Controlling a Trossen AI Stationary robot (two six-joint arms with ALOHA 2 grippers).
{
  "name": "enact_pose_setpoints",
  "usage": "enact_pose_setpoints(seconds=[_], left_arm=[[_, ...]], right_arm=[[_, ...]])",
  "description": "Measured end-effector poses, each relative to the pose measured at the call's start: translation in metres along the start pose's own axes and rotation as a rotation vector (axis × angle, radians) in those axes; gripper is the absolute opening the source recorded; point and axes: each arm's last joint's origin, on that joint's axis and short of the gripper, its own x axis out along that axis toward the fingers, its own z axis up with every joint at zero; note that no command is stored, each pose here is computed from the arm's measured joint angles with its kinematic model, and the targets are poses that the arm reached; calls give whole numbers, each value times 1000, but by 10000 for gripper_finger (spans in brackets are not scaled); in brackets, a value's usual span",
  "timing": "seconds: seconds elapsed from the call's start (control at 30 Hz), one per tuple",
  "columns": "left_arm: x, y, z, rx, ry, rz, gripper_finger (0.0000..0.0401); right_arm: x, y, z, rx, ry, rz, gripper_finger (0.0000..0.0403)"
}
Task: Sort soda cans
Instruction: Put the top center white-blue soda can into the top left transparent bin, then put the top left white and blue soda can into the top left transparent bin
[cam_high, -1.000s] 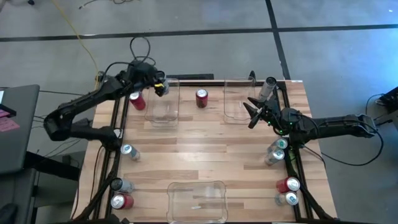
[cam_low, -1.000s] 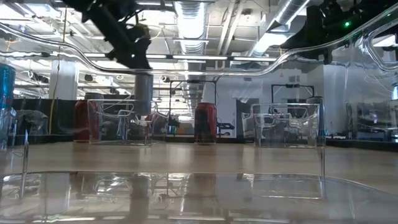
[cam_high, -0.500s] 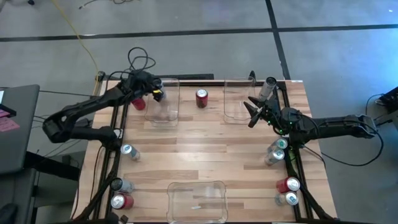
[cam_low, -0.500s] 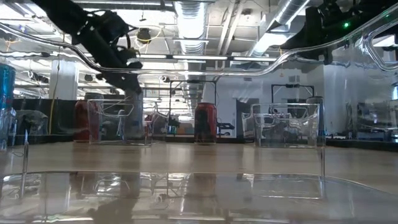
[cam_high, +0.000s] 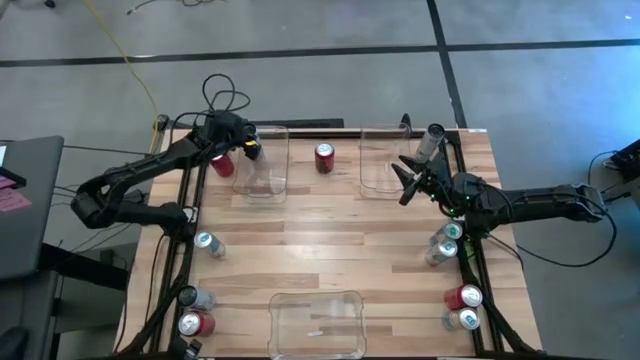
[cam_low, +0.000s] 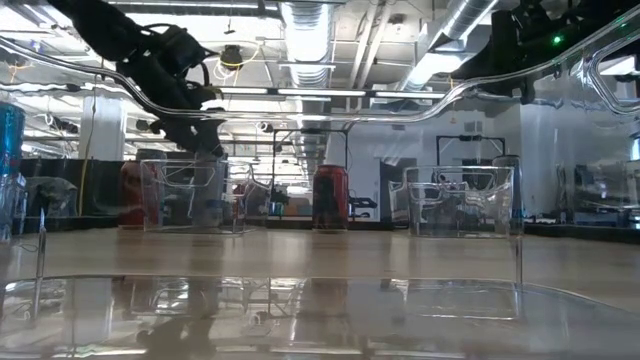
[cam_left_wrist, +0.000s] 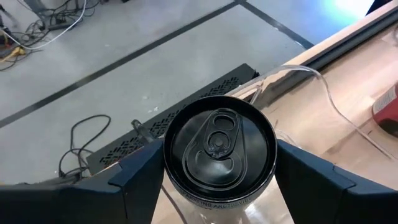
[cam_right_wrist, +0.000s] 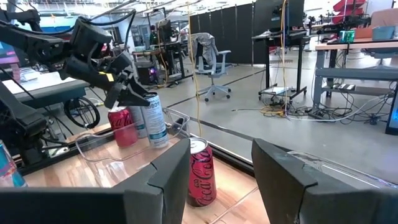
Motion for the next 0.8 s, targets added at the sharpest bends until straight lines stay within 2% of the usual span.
enact_pose_setpoints(seconds=[0.4, 0.67, 0.8], left_arm=[[0, 0, 4, -23, -33, 3, 340], [-20, 5, 26, 17, -78, 9, 344], [-37, 11, 35, 22, -78, 74, 344]], right_arm=[[0, 0, 0, 2, 0, 0, 192], [0, 0, 0, 2, 0, 0, 192], [0, 0, 0, 2, 0, 0, 192]])
